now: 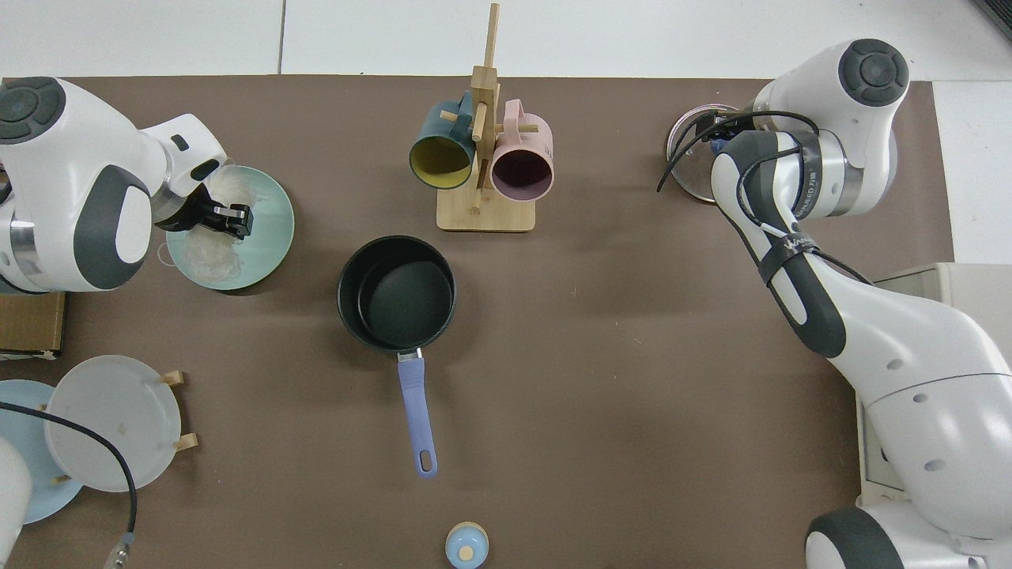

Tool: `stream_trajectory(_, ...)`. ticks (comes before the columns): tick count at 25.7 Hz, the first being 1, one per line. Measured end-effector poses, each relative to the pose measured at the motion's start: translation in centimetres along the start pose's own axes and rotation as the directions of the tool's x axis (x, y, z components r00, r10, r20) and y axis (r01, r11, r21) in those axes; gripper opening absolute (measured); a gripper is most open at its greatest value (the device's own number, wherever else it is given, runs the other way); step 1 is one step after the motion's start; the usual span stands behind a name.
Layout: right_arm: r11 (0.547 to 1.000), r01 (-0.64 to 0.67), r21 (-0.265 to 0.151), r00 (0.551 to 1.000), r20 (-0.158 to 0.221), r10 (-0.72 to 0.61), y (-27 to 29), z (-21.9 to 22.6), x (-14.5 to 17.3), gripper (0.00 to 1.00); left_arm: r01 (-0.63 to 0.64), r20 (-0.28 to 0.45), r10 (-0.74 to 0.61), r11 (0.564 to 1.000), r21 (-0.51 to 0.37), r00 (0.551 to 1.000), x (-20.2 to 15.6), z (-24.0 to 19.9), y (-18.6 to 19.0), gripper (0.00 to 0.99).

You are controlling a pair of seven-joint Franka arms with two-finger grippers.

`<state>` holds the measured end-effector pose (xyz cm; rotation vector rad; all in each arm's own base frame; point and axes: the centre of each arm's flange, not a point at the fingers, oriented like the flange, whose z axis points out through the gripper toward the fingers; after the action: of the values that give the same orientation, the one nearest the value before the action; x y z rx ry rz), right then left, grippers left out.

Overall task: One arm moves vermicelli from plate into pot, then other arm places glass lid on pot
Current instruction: 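Carry the vermicelli over the black saucepan with the left gripper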

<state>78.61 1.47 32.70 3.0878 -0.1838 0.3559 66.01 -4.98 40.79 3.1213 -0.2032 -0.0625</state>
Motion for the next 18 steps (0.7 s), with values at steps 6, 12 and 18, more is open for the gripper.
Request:
stream_trajectory(6, 1.0, 0.0, 0.001, 1.0, 0.0, 0.0, 0.0, -0.2, -0.1, 0.93, 0.046, 0.023, -0.045, 0.999, -0.025, 0.999, -0.8, -1.2, 6.9, 0.374)
stream_trajectory(12, 1.0, -0.001, 0.003, 1.0, 0.003, 0.001, -0.1, -0.1, -0.1, 0.72, 0.125, 0.058, -0.122, 0.991, -0.047, 0.991, -2.4, -0.8, 14.6, 0.374)
stream_trajectory(18, 1.0, -0.002, 0.003, 1.0, 0.014, 0.002, 0.0, -0.1, -0.6, 0.7, 0.184, 0.091, -0.179, 0.981, -0.055, 0.98, -4.7, -0.3, 21.0, 0.374)
